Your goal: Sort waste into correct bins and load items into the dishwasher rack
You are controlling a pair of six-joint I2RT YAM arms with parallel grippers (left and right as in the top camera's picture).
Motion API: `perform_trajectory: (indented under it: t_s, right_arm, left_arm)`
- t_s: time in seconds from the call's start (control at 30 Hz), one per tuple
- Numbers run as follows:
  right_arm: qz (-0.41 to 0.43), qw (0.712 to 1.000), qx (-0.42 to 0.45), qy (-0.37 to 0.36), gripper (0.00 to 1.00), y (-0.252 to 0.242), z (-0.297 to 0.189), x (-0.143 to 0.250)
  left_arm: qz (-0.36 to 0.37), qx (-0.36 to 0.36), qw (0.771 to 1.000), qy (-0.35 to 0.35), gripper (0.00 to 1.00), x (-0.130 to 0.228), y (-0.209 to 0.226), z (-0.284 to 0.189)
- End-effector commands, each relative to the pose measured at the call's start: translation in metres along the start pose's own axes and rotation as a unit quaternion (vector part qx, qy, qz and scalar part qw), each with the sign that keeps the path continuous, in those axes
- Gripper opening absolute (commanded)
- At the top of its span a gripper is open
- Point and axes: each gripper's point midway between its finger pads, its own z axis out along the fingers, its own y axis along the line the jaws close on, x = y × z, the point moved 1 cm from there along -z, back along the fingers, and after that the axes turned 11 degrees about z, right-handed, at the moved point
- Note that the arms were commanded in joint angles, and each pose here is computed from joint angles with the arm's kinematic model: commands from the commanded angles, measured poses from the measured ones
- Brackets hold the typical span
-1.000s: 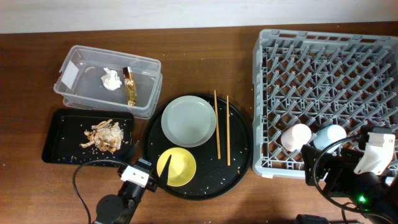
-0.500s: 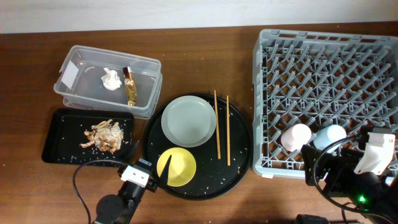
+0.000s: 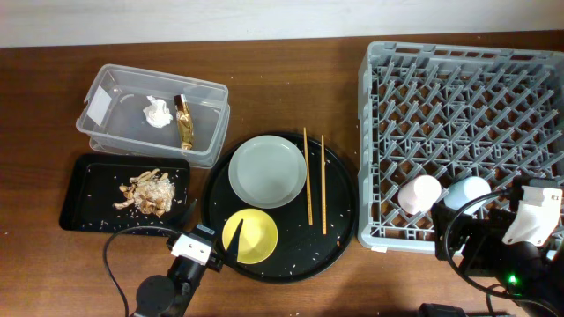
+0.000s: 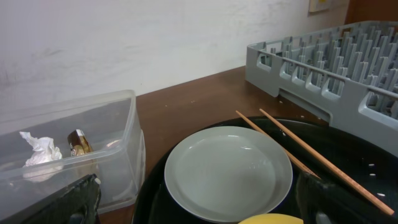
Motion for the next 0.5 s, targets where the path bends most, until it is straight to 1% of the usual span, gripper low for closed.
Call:
perform_trajectory:
  t_s: [0.0,0.17,0.23,0.3,0.33,0.37,0.4,0.47]
  right_arm:
    - [-0.007,1.0,0.004,0.001,0.98,-0.002,0.002,0.0]
    - [-0.001,1.0,0.009,0.019,0.98,-0.004,0.002,0.009]
    - [-0.006,1.0,-0.011,0.007,0.98,0.003,0.002,0.002]
    - [0.004,0.998,-0.063,0.0,0.98,0.021,0.001,-0.004]
    - [0.003,0.995,-0.097,0.002,0.94,0.032,0.001,-0.006]
    - [0.002,0.992,-0.129,0.014,0.82,0.042,0.002,-0.003]
    - [0.009,0.987,-0.154,0.042,0.78,0.048,0.006,0.004]
    - [0.032,0.983,-0.143,0.108,0.79,0.039,0.024,0.028]
  left_arm:
    - [0.006,0.004,1.0,-0.002,0.99,0.001,-0.001,0.0]
    - [0.006,0.004,1.0,-0.002,0.99,0.001,-0.001,0.0]
    - [0.006,0.004,1.0,-0.001,0.99,0.001,-0.001,0.0]
    - [0.006,0.004,1.0,-0.002,0.99,0.001,-0.001,0.0]
    - [0.006,0.004,1.0,-0.001,0.99,0.001,-0.001,0.0]
    - [0.006,0.004,1.0,-0.002,0.99,0.001,-0.001,0.0]
    - [0.006,0.004,1.0,-0.001,0.99,0.001,-0.001,0.0]
    - [0.006,0.004,1.0,-0.002,0.99,0.001,-0.001,0.0]
